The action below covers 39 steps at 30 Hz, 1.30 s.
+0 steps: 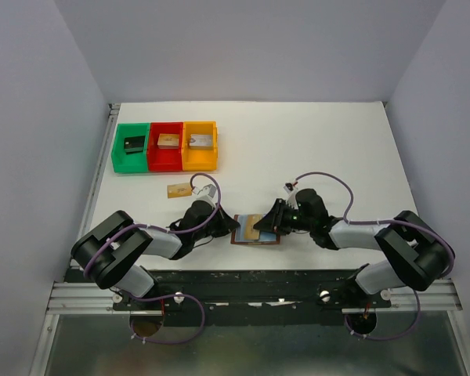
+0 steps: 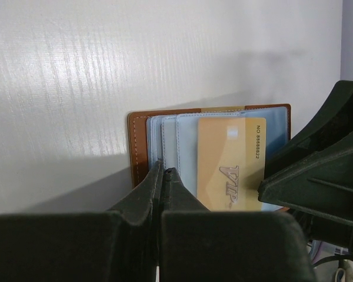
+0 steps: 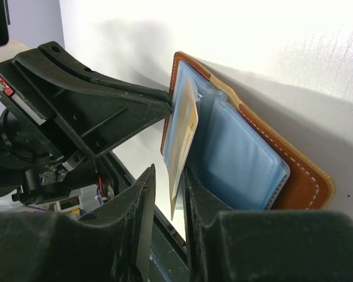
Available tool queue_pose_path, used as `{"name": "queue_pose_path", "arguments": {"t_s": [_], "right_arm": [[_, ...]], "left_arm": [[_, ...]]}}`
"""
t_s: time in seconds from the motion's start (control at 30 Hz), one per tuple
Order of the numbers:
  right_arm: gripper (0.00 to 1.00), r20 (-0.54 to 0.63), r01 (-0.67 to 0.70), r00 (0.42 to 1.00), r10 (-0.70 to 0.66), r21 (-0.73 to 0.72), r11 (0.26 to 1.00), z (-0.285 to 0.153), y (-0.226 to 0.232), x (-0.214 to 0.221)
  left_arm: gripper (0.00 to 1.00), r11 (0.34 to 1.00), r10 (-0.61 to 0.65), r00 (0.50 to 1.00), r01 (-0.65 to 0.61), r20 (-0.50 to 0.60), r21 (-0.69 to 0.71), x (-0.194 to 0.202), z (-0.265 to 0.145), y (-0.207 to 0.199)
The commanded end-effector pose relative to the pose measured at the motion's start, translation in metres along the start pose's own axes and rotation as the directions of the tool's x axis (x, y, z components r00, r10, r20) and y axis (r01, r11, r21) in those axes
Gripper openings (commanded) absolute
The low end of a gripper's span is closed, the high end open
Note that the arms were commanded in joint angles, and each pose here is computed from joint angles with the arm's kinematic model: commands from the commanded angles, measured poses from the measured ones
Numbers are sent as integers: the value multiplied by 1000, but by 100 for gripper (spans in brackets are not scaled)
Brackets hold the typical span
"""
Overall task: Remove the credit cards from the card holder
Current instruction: Remove the credit card from the card holder.
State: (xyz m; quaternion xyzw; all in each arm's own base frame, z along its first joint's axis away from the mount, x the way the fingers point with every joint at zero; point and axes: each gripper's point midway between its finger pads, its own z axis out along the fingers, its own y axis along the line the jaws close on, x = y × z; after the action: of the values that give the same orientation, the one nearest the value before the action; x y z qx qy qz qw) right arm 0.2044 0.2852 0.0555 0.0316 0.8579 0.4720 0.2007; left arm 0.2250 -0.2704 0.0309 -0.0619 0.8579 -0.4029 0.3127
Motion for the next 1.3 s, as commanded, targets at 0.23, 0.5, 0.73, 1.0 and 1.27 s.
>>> {"name": "queue_pose_path", "arguments": {"t_s": [0.23, 0.5, 0.73, 1.0, 1.27], "right_arm": [[30, 45, 37, 998, -37, -3, 999, -5, 6, -12], [30, 51, 43, 998, -41, -39, 998, -5, 15, -15], [33, 19, 23, 1000, -21, -76, 997, 2, 20, -12], [31, 10, 13, 1000, -13, -89, 996, 5, 25, -14], [23, 38, 24, 999, -22, -72, 997, -3, 26, -17]], "left_arm": [[0, 992, -20, 996, 10, -86, -123, 29, -8, 38], [0, 994, -17, 995, 7, -94, -110, 31, -7, 37], [0, 998, -14, 994, 7, -107, -66, 33, -4, 29], [0, 998, -7, 993, 1, -114, -56, 34, -3, 25], [0, 998, -13, 994, 5, -110, -70, 35, -3, 29]]}}
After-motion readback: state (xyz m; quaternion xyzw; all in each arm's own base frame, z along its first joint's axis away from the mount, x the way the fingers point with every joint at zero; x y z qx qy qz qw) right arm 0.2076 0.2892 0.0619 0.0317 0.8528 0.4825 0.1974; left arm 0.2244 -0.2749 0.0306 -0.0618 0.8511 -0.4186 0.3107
